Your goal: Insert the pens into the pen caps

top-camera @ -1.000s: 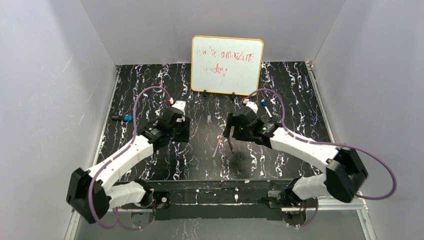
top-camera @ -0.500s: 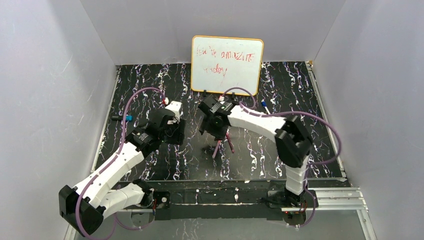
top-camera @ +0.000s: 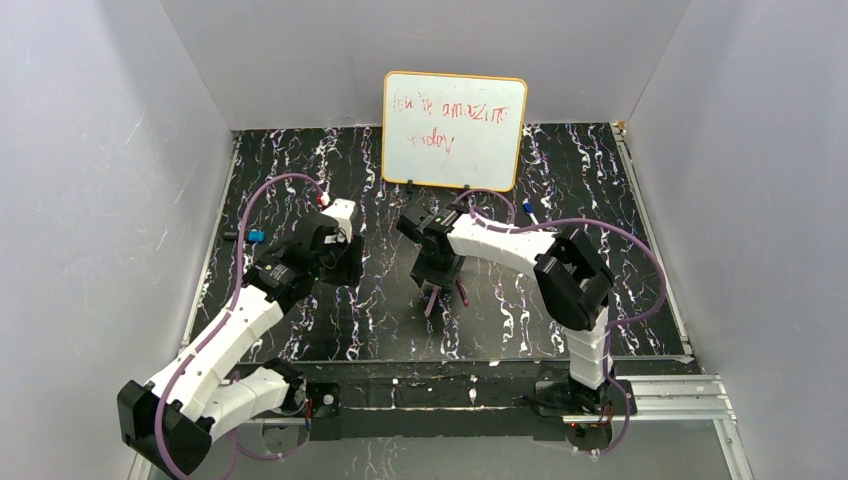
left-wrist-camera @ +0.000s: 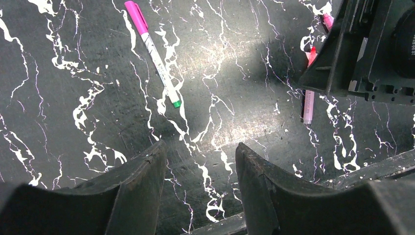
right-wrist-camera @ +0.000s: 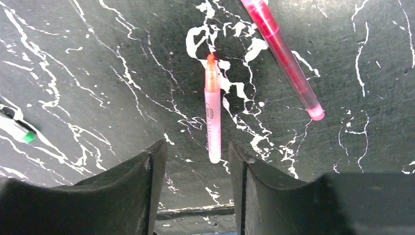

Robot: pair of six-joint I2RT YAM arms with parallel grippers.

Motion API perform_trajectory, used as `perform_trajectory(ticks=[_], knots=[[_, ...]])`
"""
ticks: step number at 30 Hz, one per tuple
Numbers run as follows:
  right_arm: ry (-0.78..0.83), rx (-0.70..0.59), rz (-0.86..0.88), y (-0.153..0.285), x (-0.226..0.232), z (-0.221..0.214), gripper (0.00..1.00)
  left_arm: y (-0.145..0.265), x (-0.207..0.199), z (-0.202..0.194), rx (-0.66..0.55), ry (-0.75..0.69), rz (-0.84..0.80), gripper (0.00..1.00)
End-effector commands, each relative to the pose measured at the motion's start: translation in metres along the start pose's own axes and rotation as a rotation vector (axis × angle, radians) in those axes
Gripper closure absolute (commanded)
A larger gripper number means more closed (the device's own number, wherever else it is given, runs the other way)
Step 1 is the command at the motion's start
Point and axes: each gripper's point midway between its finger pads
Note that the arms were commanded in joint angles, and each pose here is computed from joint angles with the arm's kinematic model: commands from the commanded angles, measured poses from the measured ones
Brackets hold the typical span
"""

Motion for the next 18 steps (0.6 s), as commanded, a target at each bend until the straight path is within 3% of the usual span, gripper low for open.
perform_trajectory(ticks=[1, 18], knots=[[-0.011, -0.011, -0.008, 0.001, -0.005, 0.0, 0.45, 0.007, -0.002, 0.008, -0.017, -0.007, -0.023, 0.48], [0.0, 0.01, 0.002, -0.027, -0.011, 0.018, 0.51, 0.008, -0.001, 0.015, -0.007, -0.006, -0.019, 0.48]])
Point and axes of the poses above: each gripper's point midway between its finger pads, its own y axis back along the fingers, its own x axis along the line the jaws close on, z = x × y, and after that the axes turned 7 degrees about y, right-handed
